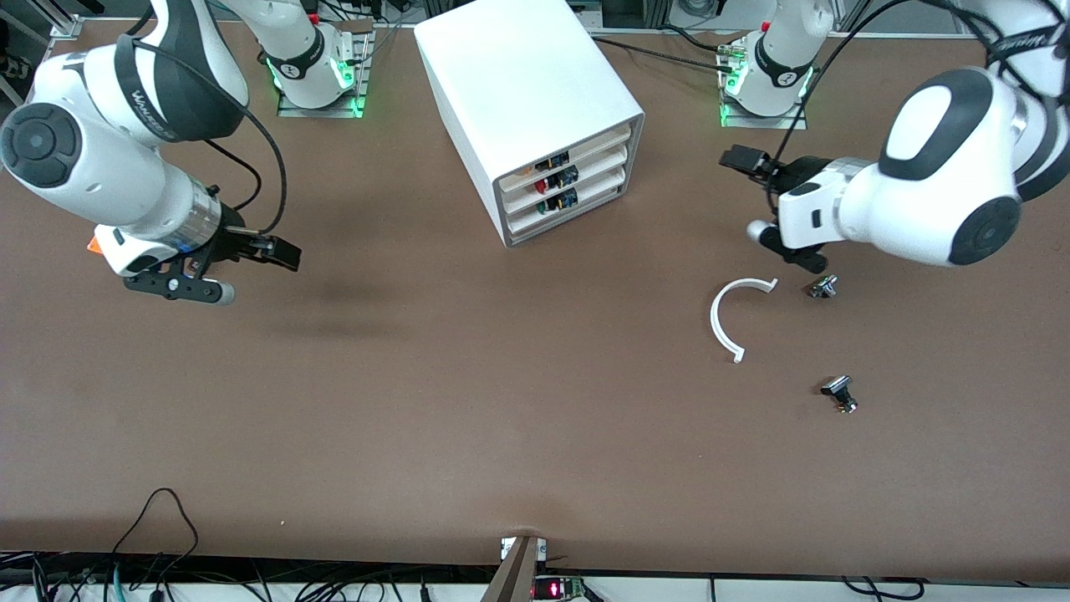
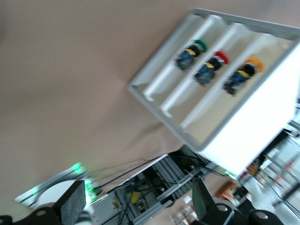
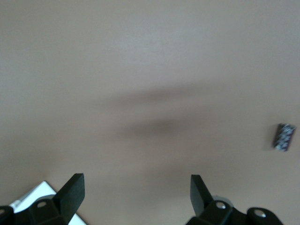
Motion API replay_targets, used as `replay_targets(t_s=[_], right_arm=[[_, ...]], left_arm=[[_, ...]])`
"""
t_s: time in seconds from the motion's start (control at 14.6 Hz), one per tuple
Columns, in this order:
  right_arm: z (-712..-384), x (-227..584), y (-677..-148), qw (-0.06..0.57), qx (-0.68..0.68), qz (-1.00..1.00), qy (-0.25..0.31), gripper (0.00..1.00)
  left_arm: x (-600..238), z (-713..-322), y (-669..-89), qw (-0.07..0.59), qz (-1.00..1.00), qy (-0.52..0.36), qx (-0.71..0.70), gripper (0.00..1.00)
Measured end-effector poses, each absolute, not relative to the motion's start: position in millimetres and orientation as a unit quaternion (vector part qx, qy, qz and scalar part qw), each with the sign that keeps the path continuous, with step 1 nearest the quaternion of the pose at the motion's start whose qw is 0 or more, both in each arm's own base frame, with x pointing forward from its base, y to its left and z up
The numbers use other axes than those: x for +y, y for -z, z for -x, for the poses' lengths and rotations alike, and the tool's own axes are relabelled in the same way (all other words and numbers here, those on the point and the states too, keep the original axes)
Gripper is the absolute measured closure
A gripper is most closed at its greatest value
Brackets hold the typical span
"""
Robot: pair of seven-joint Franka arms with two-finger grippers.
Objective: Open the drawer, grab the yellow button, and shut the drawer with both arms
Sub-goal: 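Grasp the white drawer's handle with the left gripper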
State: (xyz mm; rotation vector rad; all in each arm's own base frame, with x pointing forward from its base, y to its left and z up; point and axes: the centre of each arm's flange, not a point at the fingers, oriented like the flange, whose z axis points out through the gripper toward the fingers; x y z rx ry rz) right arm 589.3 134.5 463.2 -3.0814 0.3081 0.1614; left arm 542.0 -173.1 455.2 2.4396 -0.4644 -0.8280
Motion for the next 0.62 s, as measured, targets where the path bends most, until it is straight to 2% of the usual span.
replay_targets(t_s=[0.27,0.62], right_arm=[[-595.9,158.8,-450.3,0.03,0.124,0.991,-0.043,0.0],[-598.6,206.5,-456.5,0.035,0.153,0.987,-0.033,0.0]], left_arm=[[-238.9,-527.4,-420.4,0.318,-0.878,0.299,-0.197,0.0],[-262.2,-491.1,-341.3,0.419,-0.837,0.282,-0.212,0.0]])
